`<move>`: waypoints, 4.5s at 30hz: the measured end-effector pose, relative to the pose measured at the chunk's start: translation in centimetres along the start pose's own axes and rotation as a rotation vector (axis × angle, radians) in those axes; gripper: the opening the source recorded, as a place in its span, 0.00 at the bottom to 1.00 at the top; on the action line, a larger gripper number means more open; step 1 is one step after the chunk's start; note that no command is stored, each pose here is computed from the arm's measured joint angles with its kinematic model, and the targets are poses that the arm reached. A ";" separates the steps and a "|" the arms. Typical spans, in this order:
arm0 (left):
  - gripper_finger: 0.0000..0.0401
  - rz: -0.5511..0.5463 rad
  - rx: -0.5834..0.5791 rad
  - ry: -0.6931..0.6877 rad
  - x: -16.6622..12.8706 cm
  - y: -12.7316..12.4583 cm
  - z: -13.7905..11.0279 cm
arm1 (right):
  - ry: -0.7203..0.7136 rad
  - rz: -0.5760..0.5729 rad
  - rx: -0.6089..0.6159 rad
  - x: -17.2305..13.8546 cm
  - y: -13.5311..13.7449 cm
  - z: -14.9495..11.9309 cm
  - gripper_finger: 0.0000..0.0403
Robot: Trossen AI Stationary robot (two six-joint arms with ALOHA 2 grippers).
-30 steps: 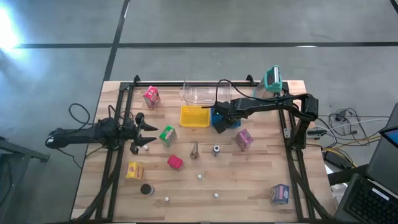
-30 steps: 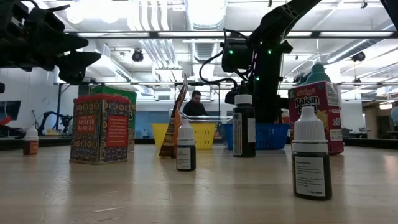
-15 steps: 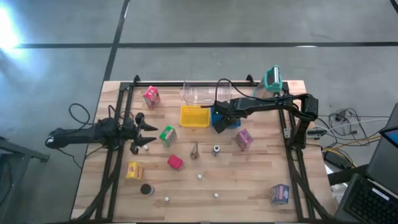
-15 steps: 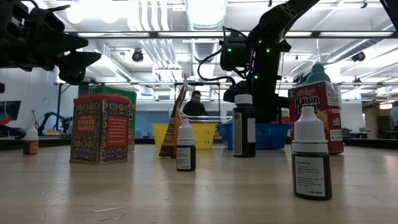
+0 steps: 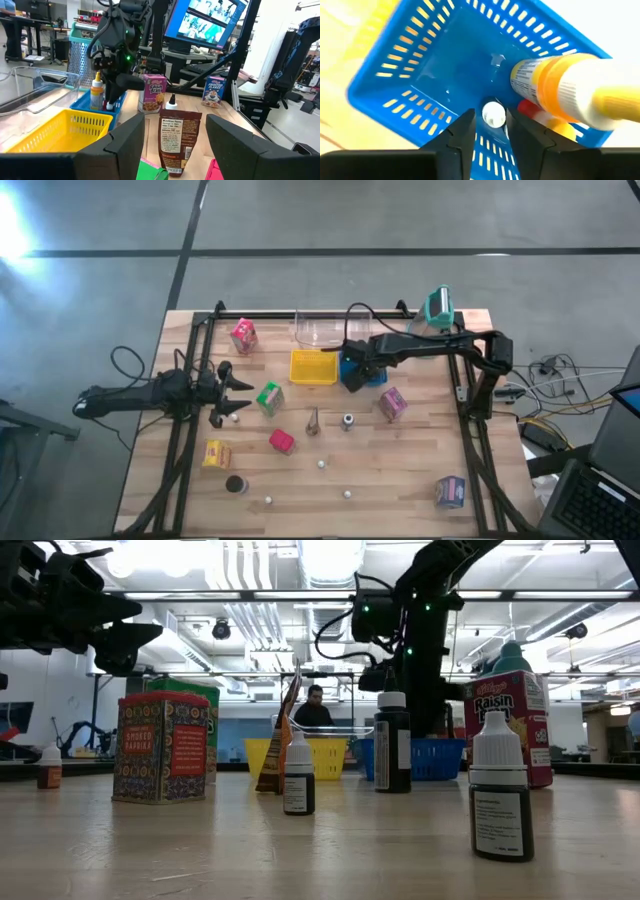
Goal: Pick & Place Kitchen Items
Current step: Put the blue food coloring bottle into the blue bin, then put the right black food coloring bottle into the blue bin
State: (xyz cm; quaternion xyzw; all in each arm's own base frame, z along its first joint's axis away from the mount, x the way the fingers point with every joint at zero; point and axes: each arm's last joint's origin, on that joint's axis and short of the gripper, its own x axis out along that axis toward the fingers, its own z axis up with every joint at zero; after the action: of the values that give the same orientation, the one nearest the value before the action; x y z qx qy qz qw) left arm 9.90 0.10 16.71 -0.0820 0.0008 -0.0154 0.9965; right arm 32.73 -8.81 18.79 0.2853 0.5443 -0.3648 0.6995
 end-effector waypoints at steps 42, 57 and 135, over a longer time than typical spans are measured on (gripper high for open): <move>0.54 0.000 0.000 0.000 0.0 0.0 0.0 | -0.306 0.296 -0.315 -13.8 8.1 -14.4 0.10; 0.54 -0.001 0.000 -0.001 0.0 0.0 0.0 | -0.382 0.346 -0.334 -15.4 9.2 -20.3 0.09; 0.54 0.001 -0.025 0.002 0.0 0.0 0.0 | 0.067 0.270 -0.783 -6.8 22.6 -23.5 0.37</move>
State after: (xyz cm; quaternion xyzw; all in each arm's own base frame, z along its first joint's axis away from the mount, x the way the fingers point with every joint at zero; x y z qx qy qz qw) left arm 9.92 0.11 16.69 -0.0944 0.0019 -0.0151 0.9954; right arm 37.29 24.14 19.71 0.0780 0.6220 -0.0258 0.7787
